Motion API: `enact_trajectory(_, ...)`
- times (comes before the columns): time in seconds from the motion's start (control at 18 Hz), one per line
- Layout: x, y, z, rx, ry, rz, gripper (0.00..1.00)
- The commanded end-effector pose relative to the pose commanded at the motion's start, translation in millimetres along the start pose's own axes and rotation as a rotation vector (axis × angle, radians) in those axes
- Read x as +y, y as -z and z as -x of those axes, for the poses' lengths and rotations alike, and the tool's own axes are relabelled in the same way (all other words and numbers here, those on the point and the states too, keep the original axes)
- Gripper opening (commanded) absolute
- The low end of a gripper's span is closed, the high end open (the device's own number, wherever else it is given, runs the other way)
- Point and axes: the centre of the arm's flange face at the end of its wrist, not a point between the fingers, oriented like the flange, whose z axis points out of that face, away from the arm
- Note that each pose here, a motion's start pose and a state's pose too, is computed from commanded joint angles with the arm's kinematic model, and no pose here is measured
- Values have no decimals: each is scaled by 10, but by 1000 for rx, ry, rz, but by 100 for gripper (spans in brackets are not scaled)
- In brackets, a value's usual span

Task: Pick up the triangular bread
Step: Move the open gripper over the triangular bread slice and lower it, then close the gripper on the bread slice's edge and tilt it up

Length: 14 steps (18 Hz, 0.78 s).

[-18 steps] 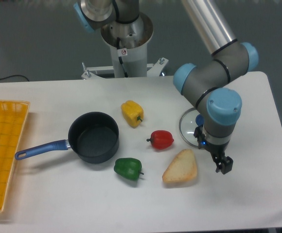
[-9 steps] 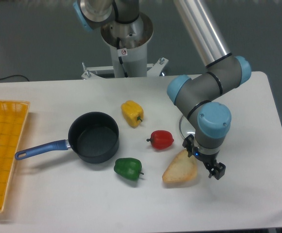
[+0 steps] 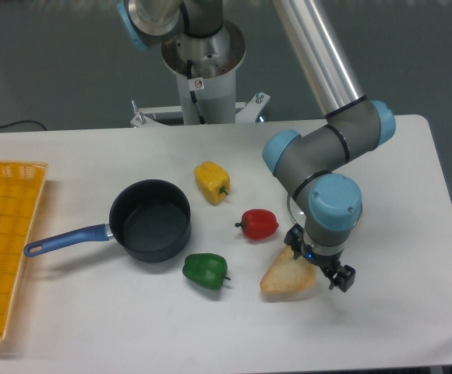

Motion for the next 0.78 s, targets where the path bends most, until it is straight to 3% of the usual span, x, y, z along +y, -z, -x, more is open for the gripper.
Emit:
enact_trajectory(0.11,-18,-15,-4,-4,-3,2,92)
enact_trajectory(0.33,-65,-20,-35,-2,-6,2,68)
enact_trajectory(0.67,-68,-16,-61,2,20,3,0)
enact_trajectory(0.78,-64,3,-70,1,21,2,0)
